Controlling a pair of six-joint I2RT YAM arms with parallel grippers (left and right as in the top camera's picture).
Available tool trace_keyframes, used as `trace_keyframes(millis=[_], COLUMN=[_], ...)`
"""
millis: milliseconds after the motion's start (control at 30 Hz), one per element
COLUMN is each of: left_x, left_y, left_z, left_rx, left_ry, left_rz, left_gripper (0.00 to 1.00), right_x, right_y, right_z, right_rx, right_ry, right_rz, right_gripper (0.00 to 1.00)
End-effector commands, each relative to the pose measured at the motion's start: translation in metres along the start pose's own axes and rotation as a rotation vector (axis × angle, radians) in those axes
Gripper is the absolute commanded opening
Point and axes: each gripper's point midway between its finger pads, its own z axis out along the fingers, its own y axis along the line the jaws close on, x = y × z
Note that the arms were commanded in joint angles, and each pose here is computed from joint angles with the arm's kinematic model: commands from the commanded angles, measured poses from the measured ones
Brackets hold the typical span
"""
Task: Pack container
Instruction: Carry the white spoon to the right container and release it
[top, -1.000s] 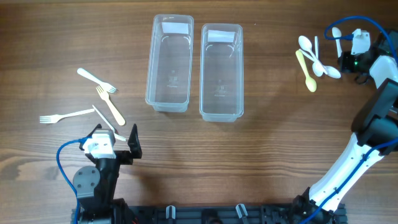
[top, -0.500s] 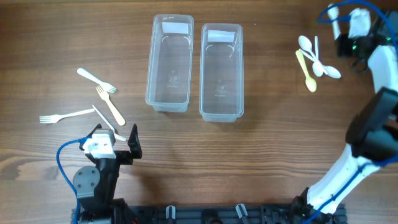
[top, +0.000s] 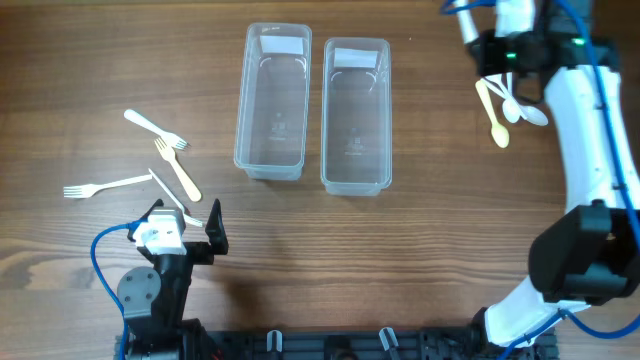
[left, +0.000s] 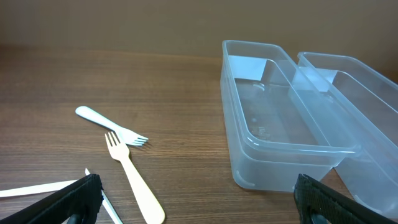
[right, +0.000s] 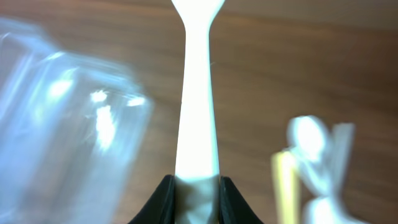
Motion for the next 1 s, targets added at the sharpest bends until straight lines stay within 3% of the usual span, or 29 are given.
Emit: trace_keyframes(millis=[0,167,300,567,600,667,700,967], left_x=[0.001,0.001,0.001,0.001,0.001,0.001,0.001,0.001], left_y=[-0.001,-0.001,-0.001,-0.001,-0.001,-0.001,-0.001,-0.001], left_z=[0.000,0.000,0.000,0.000,0.000,0.000,0.000,0.000], left_rx=[0.005,0.005,0.005,0.005,0.005,0.005,0.005,0.005], left_ry=[-0.004,-0.004,-0.004,-0.004,-0.004,-0.004,-0.004,-0.004], left_rz=[0.020,0.020,0.020,0.021,0.020,0.021,0.021,0.020], left_gripper=[1.00,1.00,1.00,1.00,1.00,1.00,1.00,1.00], right_x=[-0.007,0.015,0.037,0.072,0.073,0.072,0.070,0.056], right_y=[0.068,0.121,0.135,0.159,0.162,0.169,0.171,0.158], right_z=[-0.007,0.000,0.003,0.014,0.015,0.017,0.017,0.017], right_rx=[-0.137,-0.200,-0.199,-0.221,-0.224,-0.235,-0.239,-0.217], right_ry=[-0.001,0.104,0.195,0.298,0.301,0.290,0.282,0.224], right_rz=[0.064,0.076,0.161,0.133,0.129,0.111,0.105,0.058], right_gripper=[0.04,0.04,0.04,0.06,0.15,0.45,0.51,0.56])
